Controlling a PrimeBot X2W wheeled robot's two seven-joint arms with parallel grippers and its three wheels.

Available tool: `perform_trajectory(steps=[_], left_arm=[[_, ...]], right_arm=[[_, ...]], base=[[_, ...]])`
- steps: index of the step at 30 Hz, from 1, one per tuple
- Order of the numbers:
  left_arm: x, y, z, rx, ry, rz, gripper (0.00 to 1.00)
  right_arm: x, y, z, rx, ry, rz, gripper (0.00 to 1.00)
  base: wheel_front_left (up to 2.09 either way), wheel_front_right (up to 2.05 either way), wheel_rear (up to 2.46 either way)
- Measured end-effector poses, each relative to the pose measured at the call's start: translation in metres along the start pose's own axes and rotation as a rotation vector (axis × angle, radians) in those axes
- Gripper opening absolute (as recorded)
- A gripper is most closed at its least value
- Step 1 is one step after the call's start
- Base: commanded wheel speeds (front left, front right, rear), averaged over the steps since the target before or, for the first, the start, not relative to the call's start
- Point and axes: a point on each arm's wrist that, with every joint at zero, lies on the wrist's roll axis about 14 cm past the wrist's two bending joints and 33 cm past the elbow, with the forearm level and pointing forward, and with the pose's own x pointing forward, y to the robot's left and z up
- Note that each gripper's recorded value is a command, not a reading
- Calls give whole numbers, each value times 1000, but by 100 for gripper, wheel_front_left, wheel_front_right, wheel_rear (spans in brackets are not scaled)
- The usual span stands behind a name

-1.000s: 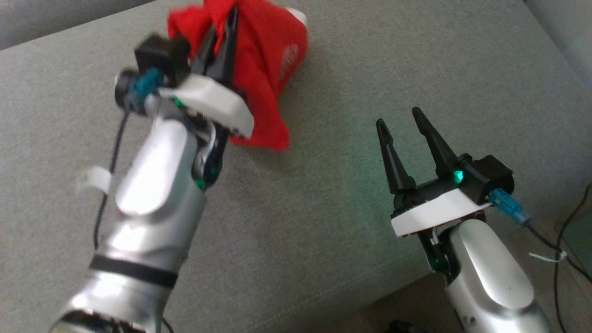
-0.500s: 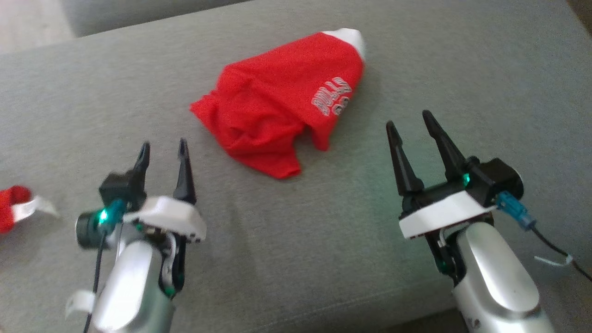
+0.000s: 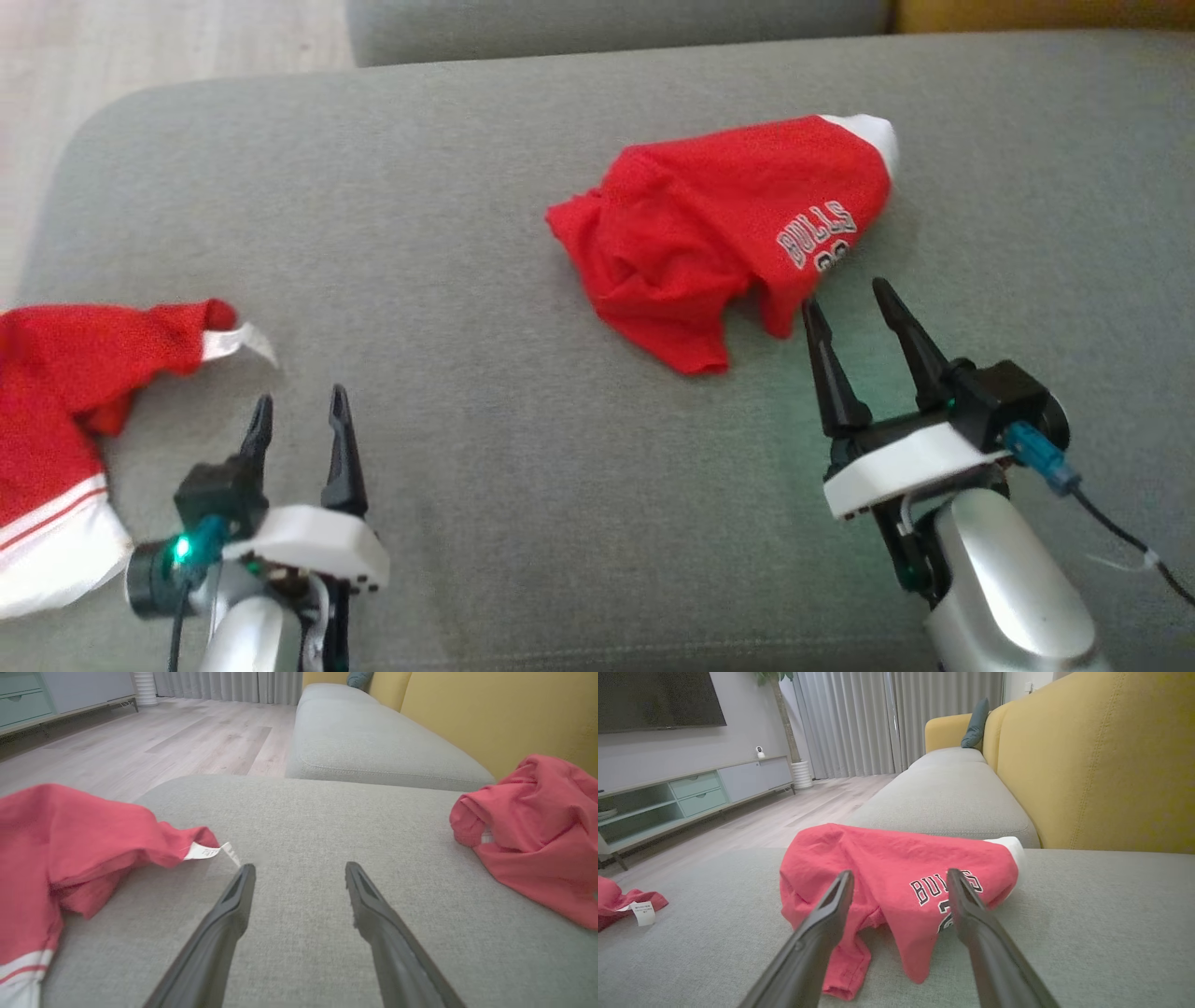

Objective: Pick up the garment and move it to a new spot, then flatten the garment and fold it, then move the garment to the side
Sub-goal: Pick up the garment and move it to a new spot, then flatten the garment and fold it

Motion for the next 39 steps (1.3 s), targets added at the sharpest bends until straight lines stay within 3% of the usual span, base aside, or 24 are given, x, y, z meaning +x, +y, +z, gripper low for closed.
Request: perform_trajectory(steps=[6,12,19,32,33,34,39], left_arm=[[-14,14,-5,-6,14,37,100],[-12,4,-8,-18,23,11,100],[-3,-5,-11,-30,33,-10,100],[4,-4,-23,-41,69,-6,100],[5,-2,-23,-41,70,1,100],[7,0,-22,-45,68,8,100],[11,5,-21,-43,64,22,100]], right_arm=[[0,5,-4,-7,11,12,100],[-2,-4,-12,-11,36,-13,100],[-3,-7,-46,-30,142,-12,100],[34,-17,-89,-54,277,-8,98],[36,-17,-92,-53,286,-8,43],[38,-17,-94,-50,290,-9,0],[54,-30,-76,-34,223,-51,0]], base=[[0,0,0],[0,0,0],[0,0,0],[0,0,0],[0,0,0],[0,0,0],[0,0,0]])
